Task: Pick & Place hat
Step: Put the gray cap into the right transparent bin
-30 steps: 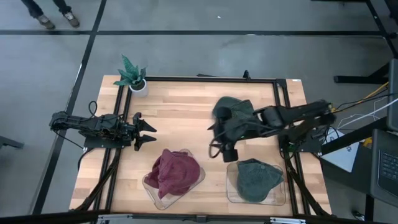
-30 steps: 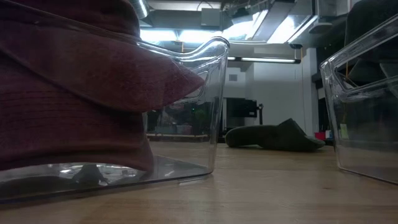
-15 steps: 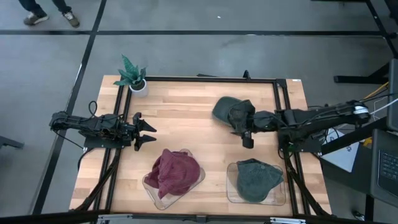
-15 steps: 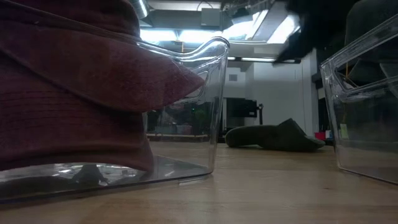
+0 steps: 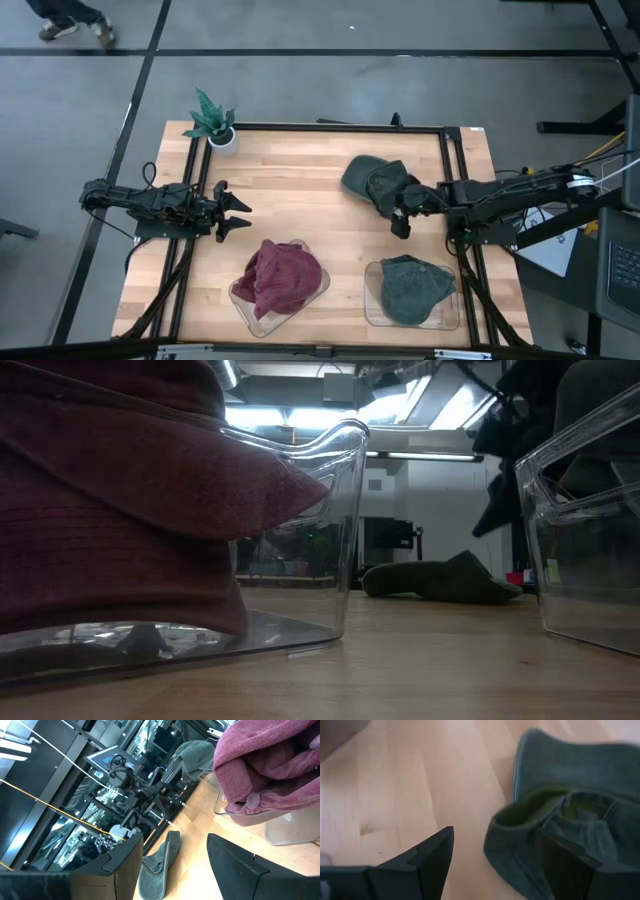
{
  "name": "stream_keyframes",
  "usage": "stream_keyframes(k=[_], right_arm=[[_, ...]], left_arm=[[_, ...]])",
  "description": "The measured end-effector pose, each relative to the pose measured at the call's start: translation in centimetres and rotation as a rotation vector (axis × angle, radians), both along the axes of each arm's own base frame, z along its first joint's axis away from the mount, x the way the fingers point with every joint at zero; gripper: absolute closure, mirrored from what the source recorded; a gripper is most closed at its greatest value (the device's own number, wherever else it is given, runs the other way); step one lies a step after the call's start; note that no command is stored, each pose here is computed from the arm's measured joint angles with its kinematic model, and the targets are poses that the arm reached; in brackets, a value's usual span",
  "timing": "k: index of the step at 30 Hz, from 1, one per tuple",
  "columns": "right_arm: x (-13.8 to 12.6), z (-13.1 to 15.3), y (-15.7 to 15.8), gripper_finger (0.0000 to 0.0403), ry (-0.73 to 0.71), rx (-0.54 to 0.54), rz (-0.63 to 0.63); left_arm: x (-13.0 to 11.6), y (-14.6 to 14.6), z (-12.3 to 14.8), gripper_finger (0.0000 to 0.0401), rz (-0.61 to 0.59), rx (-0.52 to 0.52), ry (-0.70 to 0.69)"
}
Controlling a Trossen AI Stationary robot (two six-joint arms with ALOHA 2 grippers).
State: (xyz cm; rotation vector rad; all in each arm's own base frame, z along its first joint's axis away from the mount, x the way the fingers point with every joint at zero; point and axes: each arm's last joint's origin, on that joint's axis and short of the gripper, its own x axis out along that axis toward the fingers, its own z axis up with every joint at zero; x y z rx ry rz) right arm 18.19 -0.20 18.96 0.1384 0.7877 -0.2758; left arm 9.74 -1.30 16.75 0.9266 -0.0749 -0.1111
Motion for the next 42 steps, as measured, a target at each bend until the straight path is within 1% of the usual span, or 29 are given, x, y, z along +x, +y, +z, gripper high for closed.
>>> stream_keyframes(k=[2, 5, 7, 14, 20, 22, 24, 27, 36, 38, 42], right_arm=[[0.0, -0.9, 0.0, 0.013, 0.023, -0.004, -0.018], [0.0, -2.2, -0.4, 0.013, 0.095, -0.048, -0.067], [0.4, -2.7, -0.7, 0.013, 0.116, -0.057, -0.091], [2.2, -4.4, -1.5, 0.013, 0.112, -0.03, -0.109], [2.8, -5.8, -2.2, 0.0131, 0.154, -0.061, -0.165], [3.0, -5.9, -2.3, 0.0141, 0.143, -0.056, -0.162], [3.2, -6.0, -2.3, 0.0161, 0.133, -0.053, -0.164], [3.2, -6.0, -2.3, 0.0206, 0.131, -0.054, -0.164], [3.3, -5.9, -2.3, 0.0384, 0.119, -0.053, -0.165], [3.5, -5.9, -2.3, 0.0394, 0.1, -0.028, -0.169], [4.0, -5.2, -2.4, 0.0397, 0.049, 0.08, -0.227]], left_arm=[[0.0, 0.0, 0.0, 0.0185, 0.0, 0.0, 0.0], [0.0, 0.0, 0.0, 0.0187, 0.0, 0.0, 0.0], [0.0, 0.0, 0.0, 0.0187, 0.0, 0.0, 0.0], [0.0, 0.0, 0.0, 0.0185, 0.0, 0.0, 0.0], [0.0, 0.0, 0.0, 0.0185, 0.0, 0.0, 0.0], [0.0, 0.0, 0.0, 0.0184, 0.0, 0.0, 0.0], [0.0, 0.0, 0.0, 0.0185, 0.0, 0.0, 0.0], [0.0, 0.0, 0.0, 0.0187, 0.0, 0.0, 0.0], [0.0, 0.0, 0.0, 0.0186, 0.0, 0.0, 0.0], [0.0, 0.0, 0.0, 0.0187, 0.0, 0.0, 0.0], [0.0, 0.0, 0.0, 0.0185, 0.0, 0.0, 0.0]])
